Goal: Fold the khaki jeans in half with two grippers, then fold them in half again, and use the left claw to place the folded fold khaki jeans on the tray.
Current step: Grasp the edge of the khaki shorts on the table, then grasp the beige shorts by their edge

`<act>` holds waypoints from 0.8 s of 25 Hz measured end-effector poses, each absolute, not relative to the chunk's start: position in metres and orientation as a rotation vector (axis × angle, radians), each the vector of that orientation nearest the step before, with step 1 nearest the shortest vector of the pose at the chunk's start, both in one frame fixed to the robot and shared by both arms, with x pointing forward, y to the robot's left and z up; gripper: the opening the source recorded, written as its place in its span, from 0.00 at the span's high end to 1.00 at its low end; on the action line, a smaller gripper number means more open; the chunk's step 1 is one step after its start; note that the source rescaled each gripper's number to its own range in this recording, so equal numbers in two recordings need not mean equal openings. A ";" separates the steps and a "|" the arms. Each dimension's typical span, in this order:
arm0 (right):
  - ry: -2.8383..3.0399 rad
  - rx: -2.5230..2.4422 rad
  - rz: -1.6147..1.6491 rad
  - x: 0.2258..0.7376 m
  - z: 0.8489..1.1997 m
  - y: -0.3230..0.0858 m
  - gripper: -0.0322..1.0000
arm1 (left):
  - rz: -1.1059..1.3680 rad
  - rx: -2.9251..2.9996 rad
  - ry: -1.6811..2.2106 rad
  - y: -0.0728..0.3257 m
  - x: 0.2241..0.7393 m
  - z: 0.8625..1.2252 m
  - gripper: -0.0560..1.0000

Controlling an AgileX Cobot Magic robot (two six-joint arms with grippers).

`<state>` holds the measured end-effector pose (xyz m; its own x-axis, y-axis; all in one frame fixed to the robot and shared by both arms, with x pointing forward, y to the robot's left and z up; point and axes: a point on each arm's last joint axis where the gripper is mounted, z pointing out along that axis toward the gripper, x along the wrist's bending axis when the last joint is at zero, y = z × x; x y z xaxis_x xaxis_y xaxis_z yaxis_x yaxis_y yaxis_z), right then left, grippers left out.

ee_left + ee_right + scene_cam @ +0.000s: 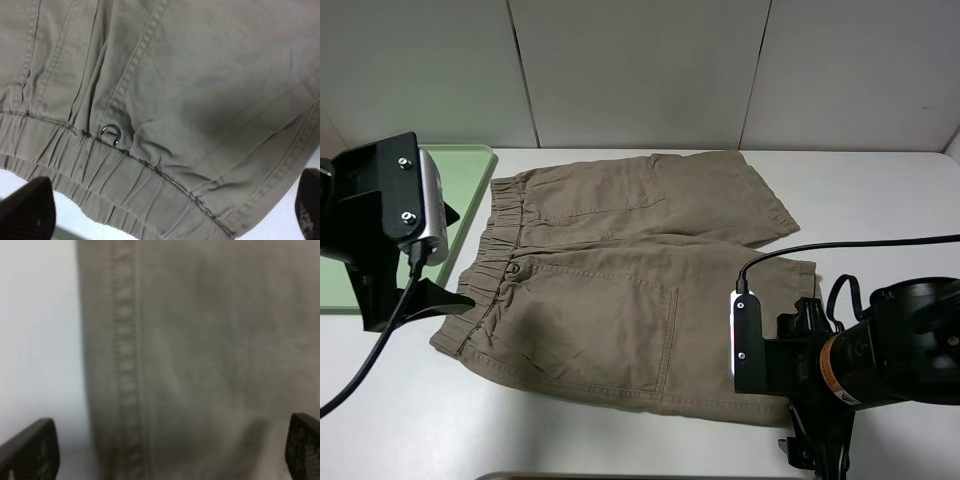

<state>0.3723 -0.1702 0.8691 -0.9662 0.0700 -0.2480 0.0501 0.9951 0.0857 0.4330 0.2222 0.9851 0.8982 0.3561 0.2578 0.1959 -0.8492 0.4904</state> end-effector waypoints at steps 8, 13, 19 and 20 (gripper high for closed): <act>2.847 0.078 0.068 0.376 0.868 -0.173 0.32 | 0.412 2.655 0.347 0.221 0.439 0.970 0.05; 2.851 0.069 0.014 0.376 0.866 -0.176 0.81 | 0.391 2.684 0.358 0.220 0.446 0.958 0.05; 2.850 0.059 0.014 0.376 0.866 -0.176 0.87 | 0.347 2.722 0.371 0.220 0.453 0.940 0.05; 2.849 0.057 0.014 0.376 0.866 -0.176 0.87 | 0.337 2.727 0.369 0.220 0.453 0.938 0.05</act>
